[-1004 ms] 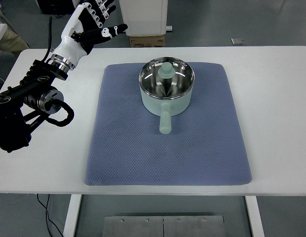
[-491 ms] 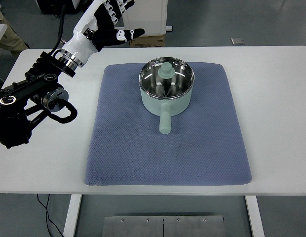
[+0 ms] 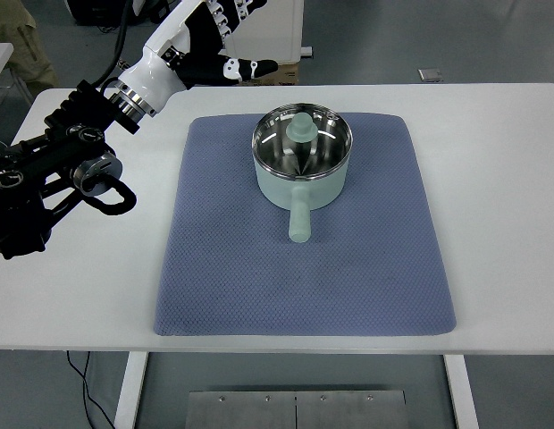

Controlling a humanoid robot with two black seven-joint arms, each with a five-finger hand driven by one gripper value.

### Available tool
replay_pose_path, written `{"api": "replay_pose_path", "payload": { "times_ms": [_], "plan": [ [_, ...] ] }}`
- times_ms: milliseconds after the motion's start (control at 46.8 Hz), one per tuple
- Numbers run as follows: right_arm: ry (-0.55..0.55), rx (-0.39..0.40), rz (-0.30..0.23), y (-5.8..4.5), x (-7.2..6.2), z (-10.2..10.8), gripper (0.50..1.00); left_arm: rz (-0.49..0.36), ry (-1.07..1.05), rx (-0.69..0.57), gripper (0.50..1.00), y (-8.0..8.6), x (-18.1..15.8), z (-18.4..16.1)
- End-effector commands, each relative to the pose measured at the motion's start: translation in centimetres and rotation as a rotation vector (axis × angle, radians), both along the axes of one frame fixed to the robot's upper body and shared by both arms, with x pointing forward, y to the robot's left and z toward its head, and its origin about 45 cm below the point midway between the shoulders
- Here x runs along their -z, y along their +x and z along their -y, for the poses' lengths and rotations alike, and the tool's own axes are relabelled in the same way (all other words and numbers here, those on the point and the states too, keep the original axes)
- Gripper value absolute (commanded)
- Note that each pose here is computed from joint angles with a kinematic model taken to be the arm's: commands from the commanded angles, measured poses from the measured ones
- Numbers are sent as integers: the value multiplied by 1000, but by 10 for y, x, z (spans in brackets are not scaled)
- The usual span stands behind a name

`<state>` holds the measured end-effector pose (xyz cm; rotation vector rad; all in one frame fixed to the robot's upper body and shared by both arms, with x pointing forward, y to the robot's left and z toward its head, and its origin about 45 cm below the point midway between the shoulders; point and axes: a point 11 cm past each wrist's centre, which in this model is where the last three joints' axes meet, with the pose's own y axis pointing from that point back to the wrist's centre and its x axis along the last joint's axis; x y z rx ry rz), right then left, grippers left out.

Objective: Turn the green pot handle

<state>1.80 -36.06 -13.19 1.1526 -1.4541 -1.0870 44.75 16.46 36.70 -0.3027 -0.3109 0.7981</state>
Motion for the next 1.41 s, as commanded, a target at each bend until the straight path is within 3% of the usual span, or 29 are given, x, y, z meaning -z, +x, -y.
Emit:
{"api": "replay_pose_path", "payload": {
  "times_ms": [0,662,1389],
  "plan": [
    [0,0,0,0,0,0,1000,11,15,34,1000,-3,-2,5],
    [0,0,0,0,0,0,1000,112,237,229,1000,-24,3,26],
    [0,0,0,0,0,0,1000,201,440,350,1000,-37,11,64]
  ]
}}
